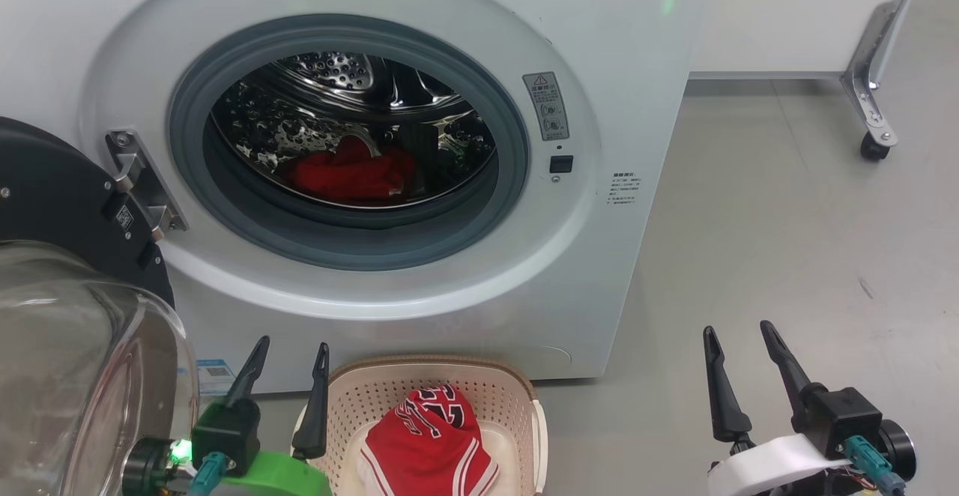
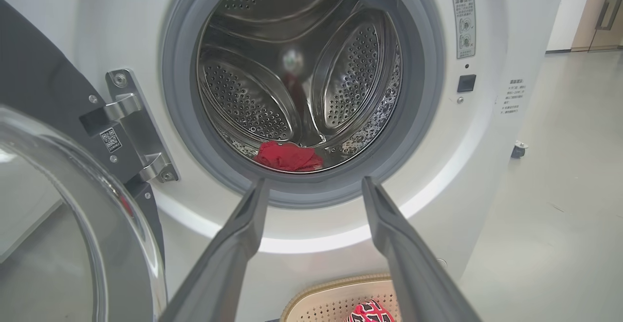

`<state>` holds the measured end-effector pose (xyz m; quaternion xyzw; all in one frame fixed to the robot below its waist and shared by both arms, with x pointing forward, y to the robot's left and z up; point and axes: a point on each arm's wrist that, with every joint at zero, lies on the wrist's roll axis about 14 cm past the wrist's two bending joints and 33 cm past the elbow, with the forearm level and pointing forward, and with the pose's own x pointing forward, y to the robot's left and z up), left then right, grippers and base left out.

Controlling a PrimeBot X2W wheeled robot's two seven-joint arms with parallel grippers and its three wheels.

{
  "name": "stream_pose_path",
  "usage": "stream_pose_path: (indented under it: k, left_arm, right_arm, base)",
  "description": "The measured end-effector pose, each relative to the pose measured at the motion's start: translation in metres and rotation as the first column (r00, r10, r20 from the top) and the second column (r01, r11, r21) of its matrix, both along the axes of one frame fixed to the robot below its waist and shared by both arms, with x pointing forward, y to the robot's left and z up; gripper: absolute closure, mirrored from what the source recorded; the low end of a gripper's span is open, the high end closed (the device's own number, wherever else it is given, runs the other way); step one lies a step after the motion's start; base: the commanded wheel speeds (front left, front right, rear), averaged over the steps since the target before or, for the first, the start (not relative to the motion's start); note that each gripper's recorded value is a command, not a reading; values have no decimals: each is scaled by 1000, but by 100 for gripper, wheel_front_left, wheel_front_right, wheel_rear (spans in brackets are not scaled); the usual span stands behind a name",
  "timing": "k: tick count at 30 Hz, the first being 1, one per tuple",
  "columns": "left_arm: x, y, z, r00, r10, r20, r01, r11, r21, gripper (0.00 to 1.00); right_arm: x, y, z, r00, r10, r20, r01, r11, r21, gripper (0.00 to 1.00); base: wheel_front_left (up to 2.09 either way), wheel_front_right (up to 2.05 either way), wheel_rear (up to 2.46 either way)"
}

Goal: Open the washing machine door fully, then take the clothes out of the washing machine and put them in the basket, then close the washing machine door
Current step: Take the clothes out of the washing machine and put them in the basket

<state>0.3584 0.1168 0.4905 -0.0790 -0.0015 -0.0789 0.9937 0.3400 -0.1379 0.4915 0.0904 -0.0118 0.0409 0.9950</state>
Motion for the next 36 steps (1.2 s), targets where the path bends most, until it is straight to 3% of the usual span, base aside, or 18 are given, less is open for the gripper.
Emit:
stream_pose_path:
  k: [36]
  left_arm:
    - [-13,2,4,1000,7,-29,-7,1000,2,0]
  right_arm:
    - [0,2,-7,1000,7,-22,-7,1000,-3,0]
  base:
    - [0,0,0]
